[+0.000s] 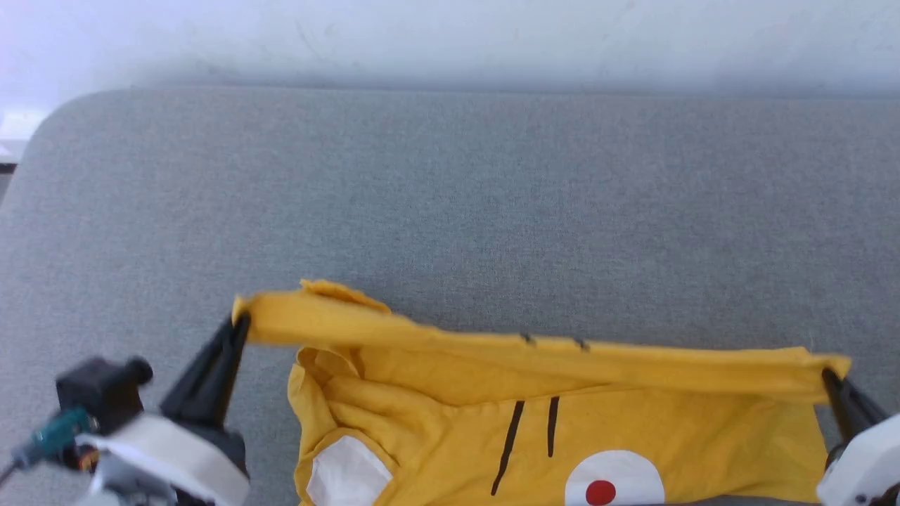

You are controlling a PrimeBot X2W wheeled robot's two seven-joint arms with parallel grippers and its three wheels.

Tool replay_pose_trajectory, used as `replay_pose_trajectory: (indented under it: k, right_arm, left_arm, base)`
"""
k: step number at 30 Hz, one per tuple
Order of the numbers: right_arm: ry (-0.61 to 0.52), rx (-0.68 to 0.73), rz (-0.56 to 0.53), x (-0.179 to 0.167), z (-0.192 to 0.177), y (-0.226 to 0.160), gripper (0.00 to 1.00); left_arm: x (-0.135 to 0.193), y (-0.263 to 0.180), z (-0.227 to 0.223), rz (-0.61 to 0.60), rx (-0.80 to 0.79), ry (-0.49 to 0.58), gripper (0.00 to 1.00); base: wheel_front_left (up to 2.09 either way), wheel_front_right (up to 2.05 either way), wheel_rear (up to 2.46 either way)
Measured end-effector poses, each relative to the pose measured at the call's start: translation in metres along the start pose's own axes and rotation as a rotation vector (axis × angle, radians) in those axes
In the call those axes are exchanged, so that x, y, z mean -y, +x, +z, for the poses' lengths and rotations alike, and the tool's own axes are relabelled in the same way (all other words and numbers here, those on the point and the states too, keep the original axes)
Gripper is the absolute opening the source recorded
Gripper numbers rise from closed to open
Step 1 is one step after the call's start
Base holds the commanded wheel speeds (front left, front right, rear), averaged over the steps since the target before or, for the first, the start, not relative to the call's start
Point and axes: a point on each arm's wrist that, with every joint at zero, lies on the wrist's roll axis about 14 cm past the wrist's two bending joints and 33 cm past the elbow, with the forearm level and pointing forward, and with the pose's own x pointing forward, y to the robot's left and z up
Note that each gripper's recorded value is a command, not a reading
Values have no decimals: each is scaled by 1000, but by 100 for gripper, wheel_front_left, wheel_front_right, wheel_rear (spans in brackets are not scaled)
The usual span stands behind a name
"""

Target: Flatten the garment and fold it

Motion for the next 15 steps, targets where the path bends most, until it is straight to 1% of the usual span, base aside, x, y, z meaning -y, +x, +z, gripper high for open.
replay_pose_trajectory:
  k: [3,5,11,12,13,14,15]
  right_arm:
    - [17,-26,-2,0,-14,-8,0]
    - [3,-43,1,-2,-21,-10,0]
    - [6,-73,10,-8,-34,-11,0]
    - [6,-81,8,-7,-36,-11,14]
    - [4,-88,3,-6,-39,-11,34]
    - [4,-93,0,-4,-40,-12,71]
    - [4,-93,-2,-4,-40,-12,100]
  left_arm:
    - [3,-19,-20,16,-62,-15,0]
    - [7,-28,-37,12,-120,-23,0]
    - [17,-37,-76,24,-234,-89,0]
    - [17,-39,-83,22,-262,-86,0]
    - [17,-41,-88,22,-283,-81,0]
    - [16,-42,-92,26,-297,-77,0]
    - [14,-43,-95,32,-308,-73,7]
  base:
    - [0,0,0]
    - [0,0,0]
    - [0,0,0]
    - [0,0,0]
    - [0,0,0]
    - [0,0,0]
    - [0,0,0]
